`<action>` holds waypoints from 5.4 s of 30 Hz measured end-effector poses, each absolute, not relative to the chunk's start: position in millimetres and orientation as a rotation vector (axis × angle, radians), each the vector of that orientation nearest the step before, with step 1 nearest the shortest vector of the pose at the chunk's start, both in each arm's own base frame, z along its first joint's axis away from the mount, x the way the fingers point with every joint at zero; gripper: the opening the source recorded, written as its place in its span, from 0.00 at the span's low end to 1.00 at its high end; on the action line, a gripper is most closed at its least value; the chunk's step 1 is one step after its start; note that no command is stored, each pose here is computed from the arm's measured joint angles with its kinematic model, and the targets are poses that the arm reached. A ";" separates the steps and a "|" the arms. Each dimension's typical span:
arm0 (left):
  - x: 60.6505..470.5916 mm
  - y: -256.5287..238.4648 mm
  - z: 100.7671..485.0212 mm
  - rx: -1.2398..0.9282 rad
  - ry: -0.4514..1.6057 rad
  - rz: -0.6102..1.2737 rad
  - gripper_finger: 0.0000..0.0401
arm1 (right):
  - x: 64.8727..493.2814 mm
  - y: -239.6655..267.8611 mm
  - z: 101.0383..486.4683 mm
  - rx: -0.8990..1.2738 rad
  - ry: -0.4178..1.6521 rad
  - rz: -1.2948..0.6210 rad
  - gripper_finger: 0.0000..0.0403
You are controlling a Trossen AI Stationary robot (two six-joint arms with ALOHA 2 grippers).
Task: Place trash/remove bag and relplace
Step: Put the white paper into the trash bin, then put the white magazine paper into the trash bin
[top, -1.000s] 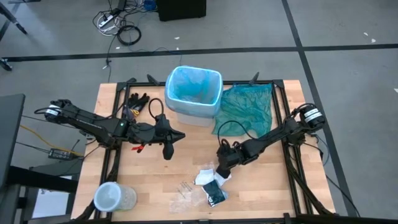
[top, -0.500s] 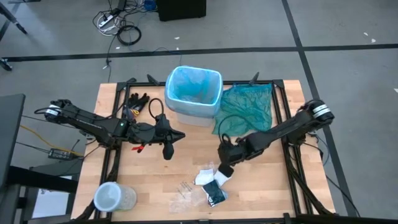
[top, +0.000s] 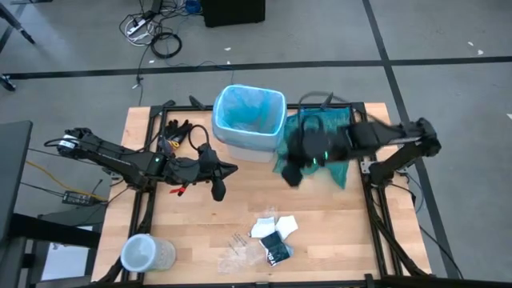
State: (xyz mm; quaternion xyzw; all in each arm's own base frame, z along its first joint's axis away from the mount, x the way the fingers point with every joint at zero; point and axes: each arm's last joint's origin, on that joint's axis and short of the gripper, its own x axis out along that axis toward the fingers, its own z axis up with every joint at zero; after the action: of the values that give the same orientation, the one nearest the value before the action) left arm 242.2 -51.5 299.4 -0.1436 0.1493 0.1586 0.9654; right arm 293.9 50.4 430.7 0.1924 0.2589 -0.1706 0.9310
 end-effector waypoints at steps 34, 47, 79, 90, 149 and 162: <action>243.8 -51.8 303.7 -0.279 0.260 0.314 0.09 | 335.7 -95.5 428.6 0.122 0.495 -0.362 0.51; 243.8 -52.8 300.2 -0.274 0.300 0.283 0.09 | 319.2 28.1 423.7 0.171 0.801 0.086 0.52; 241.8 -52.8 295.6 -0.259 0.347 0.289 0.09 | 307.6 163.2 178.1 0.528 1.018 -0.177 0.58; 241.8 -52.8 295.7 -0.259 0.347 0.289 0.09 | 308.4 164.7 138.0 0.579 1.149 -0.354 0.49; 242.4 -55.7 295.5 -0.319 0.371 0.193 0.09 | 275.3 159.2 145.2 0.984 1.042 -0.515 0.27; 255.8 -62.2 280.9 -0.423 0.435 0.133 0.09 | 287.1 143.6 155.4 0.929 0.986 -0.505 0.00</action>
State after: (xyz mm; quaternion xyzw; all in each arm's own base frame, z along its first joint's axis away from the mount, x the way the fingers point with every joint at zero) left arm 255.8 -62.2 280.9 -0.2082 0.2142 0.0653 0.9521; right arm 287.1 143.6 155.4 0.4249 0.4513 -0.2311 0.7499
